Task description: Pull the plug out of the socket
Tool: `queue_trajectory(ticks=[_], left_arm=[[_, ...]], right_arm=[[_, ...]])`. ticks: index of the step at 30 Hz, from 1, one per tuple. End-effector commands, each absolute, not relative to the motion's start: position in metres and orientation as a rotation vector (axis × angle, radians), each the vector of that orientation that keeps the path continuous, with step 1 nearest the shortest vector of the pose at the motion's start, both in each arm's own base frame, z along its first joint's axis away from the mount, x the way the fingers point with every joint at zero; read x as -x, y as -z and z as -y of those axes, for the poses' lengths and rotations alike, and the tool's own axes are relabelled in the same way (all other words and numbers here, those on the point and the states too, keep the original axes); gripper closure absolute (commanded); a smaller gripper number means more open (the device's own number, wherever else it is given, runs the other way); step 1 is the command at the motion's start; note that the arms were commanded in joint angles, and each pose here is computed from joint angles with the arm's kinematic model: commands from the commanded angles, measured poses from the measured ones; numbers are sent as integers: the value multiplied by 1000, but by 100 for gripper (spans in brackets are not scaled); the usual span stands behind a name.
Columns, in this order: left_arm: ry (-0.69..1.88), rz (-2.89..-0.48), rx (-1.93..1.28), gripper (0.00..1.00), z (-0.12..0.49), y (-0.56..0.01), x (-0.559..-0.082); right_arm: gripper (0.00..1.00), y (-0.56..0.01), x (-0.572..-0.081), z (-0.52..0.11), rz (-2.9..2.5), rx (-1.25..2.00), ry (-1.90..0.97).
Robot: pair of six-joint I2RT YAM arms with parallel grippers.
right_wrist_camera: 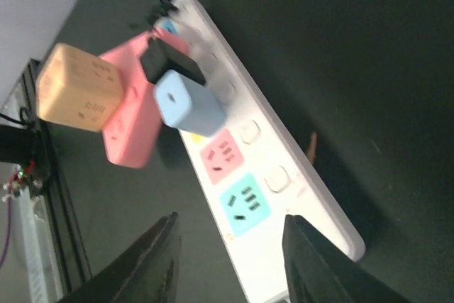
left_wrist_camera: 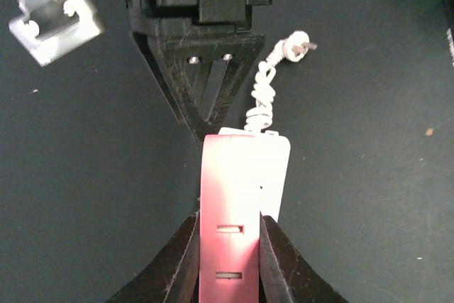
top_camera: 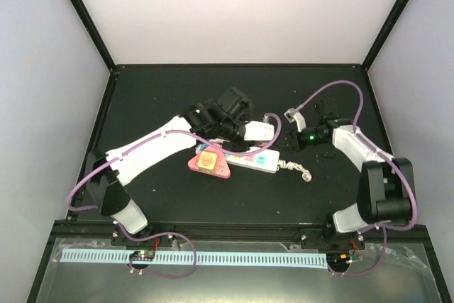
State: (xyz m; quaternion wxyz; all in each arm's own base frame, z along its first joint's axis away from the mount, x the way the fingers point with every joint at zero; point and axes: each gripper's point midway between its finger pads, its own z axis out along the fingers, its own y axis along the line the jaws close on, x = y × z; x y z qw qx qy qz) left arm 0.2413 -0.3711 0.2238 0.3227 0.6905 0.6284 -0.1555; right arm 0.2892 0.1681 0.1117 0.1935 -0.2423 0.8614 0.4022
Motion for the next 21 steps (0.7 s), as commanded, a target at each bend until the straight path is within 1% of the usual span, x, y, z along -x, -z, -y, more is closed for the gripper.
queue_trajectory(ticks=[1, 5, 9, 16, 21], left_arm=[[540, -1671, -1741, 98, 361, -265, -229], [644, -1668, -1711, 99, 353, -289, -217], [712, -1663, -1683, 98, 348, -307, -207], [735, -1705, -1695, 99, 338, -300, -201], [804, -1704, -1707, 98, 341, -298, -192]], right_arm=[[52, -156, -278, -175, -2180, 864, -1098], [39, -187, -272, -175, -2025, 937, -1020], [33, -224, -258, -179, -1848, 1032, -976], [32, -265, -205, -194, -1636, 1255, -1017], [35, -282, -189, -213, -1589, 1278, -1013]])
